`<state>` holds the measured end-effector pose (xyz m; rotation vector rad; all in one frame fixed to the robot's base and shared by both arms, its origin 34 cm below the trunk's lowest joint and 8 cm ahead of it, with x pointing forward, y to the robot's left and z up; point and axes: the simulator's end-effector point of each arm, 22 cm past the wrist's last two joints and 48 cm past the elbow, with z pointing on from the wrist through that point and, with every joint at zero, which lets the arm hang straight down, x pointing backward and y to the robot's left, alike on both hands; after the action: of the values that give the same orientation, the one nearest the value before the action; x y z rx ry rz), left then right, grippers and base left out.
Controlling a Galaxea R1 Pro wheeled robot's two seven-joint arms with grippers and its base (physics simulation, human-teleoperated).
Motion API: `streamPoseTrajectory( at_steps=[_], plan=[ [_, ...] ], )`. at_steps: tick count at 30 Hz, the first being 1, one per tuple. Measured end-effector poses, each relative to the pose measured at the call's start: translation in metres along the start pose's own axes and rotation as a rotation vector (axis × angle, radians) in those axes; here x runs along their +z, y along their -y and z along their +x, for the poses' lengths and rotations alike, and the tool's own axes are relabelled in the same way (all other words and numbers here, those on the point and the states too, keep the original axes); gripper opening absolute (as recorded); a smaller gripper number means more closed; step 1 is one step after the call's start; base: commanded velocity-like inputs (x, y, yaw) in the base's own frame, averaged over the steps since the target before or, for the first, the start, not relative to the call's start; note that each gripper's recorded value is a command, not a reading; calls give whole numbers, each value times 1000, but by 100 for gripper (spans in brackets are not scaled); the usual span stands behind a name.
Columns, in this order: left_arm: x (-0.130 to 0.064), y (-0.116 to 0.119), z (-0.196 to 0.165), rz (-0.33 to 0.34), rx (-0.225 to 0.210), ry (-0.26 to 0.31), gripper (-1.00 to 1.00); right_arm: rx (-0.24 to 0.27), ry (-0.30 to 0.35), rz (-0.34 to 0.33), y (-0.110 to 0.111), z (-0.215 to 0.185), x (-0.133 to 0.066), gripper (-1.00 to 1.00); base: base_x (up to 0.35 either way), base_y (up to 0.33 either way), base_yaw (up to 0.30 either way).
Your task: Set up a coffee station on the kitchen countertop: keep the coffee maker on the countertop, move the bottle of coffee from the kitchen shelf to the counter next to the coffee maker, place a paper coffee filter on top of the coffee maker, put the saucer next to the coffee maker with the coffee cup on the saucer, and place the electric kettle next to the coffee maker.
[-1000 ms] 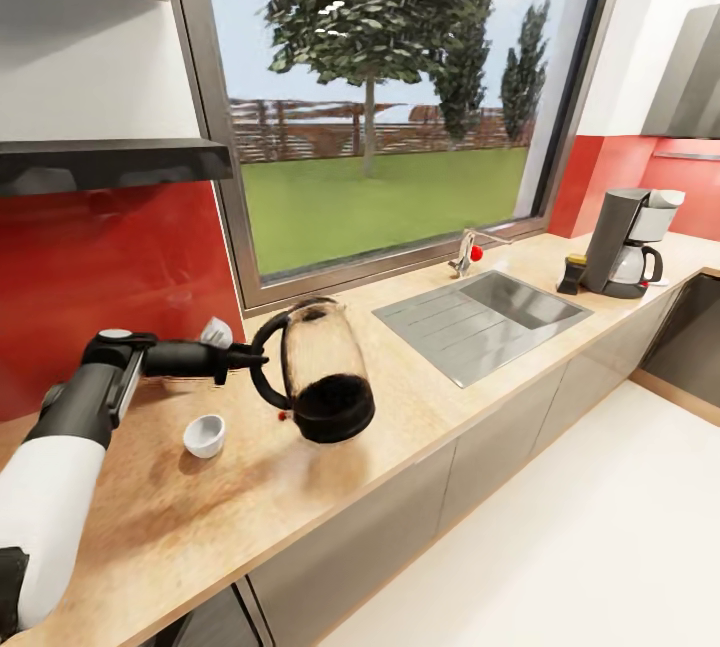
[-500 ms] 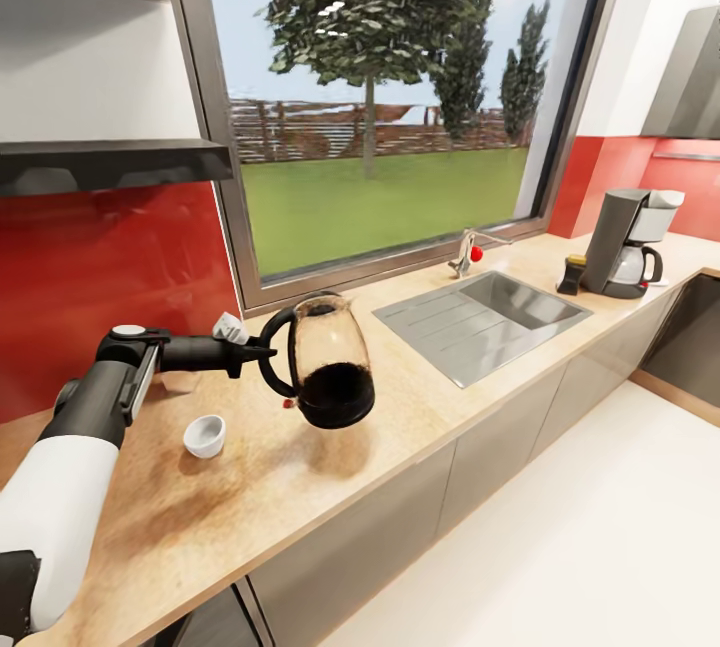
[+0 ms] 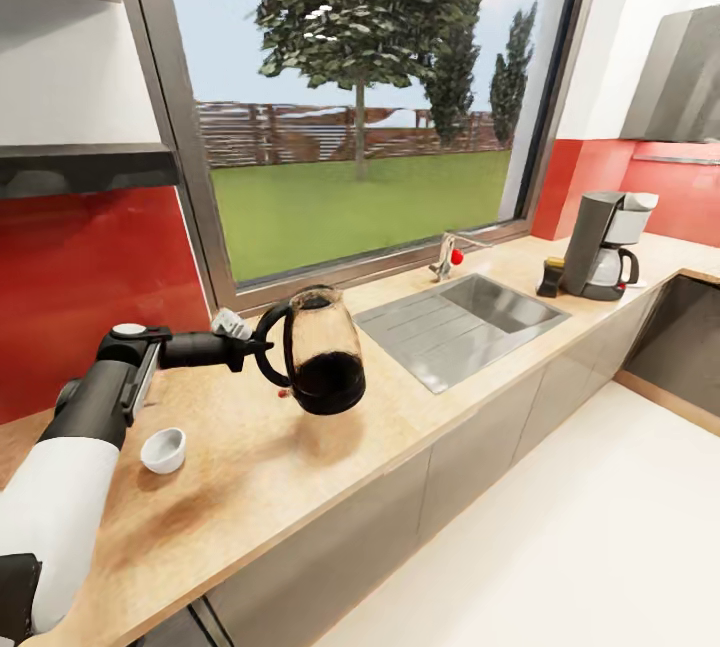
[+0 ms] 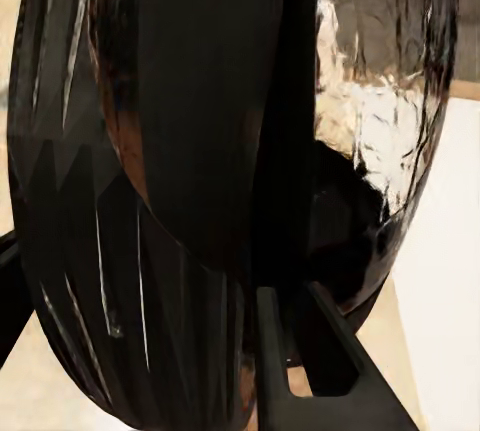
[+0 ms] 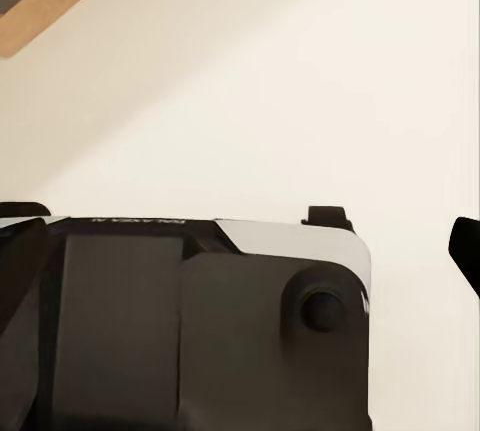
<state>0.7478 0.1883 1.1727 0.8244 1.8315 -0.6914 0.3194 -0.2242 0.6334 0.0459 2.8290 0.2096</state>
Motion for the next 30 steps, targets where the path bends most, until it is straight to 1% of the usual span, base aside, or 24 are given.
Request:
streamPoseTrajectory(
  at_steps=[10,20,25,27,30],
  plan=[
    [0,0,0,-3,1,1,-100,0,0,0,0,0,0,100,115,-263,-254],
    [0,0,-1,-3,0,4,-100,-1,0,-1,0,0,0,100,158,-254,-264],
    [-1,-2,-1,-9,-2,3,-100,-1,-1,-1,0,0,0,100,17,-270,-264],
    [-1,-7,-1,-29,0,5,-100,-1,-1,-1,0,0,0,100,1,-272,-264],
    [0,-7,-2,-34,-3,8,-100,-1,-1,-1,0,0,0,100,0,-272,-264]
  ],
)
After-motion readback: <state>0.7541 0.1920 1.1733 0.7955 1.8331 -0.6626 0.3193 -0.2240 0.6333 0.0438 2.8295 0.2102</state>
